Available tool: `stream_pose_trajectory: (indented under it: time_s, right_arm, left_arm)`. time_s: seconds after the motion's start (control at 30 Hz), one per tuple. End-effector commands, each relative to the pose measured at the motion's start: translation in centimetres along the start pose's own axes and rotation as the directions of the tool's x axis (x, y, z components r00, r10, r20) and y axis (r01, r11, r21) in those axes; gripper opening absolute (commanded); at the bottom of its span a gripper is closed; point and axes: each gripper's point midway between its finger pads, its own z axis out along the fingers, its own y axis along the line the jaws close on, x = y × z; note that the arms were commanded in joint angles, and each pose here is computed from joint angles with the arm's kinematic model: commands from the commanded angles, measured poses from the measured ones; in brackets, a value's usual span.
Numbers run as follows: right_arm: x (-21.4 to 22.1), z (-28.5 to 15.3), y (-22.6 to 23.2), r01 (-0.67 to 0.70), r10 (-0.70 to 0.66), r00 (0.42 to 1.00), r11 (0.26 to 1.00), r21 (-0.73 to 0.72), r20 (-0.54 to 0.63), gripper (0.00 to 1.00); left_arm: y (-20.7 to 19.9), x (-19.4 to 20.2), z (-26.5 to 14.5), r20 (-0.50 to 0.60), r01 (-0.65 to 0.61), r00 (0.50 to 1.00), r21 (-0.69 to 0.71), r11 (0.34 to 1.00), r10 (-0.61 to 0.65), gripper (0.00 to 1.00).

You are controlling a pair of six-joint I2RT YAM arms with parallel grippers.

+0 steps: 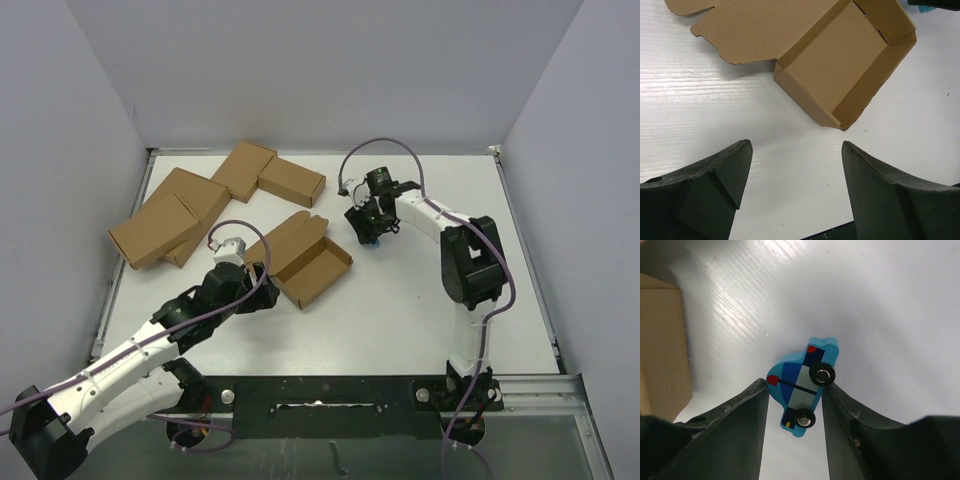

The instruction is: Fold the paper box

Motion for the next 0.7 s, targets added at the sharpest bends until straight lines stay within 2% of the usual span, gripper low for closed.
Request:
stream_pose_trajectory:
  time_s: [0.0,0.17,0.33,0.5,0.67]
  right_arm:
    - [-5.5,-6.0,0.1,0.060,-0.064,0.972,0.998,0.023,0.225,0.18]
    - [-7.7,-9.0,3.9,0.161,-0.129,0.930,0.985,-0.064,0.344,0.18]
    - [-8.9,-10.2,9.5,0.310,-0.201,0.881,0.929,-0.201,0.428,0.18]
    - [-8.6,-8.2,13.8,0.410,-0.276,0.870,0.864,-0.290,0.409,0.19]
    - [-7.4,-5.2,15.1,0.429,-0.325,0.885,0.849,-0.308,0.334,0.20]
  left_arm:
    - [-0.1,-1.1,-0.3,0.048,0.016,0.999,0.006,1.000,-0.016,0.71]
    - [0.0,-1.3,-0.4,0.055,0.018,0.998,0.003,1.000,-0.018,0.72]
    - [0.3,-1.3,-0.4,0.060,0.017,0.998,-0.012,1.000,-0.017,0.71]
    - [0.5,-1.2,-0.5,0.058,0.023,0.998,-0.019,1.000,-0.022,0.71]
    - [0.8,-1.0,-0.7,0.060,0.031,0.998,-0.020,0.999,-0.030,0.72]
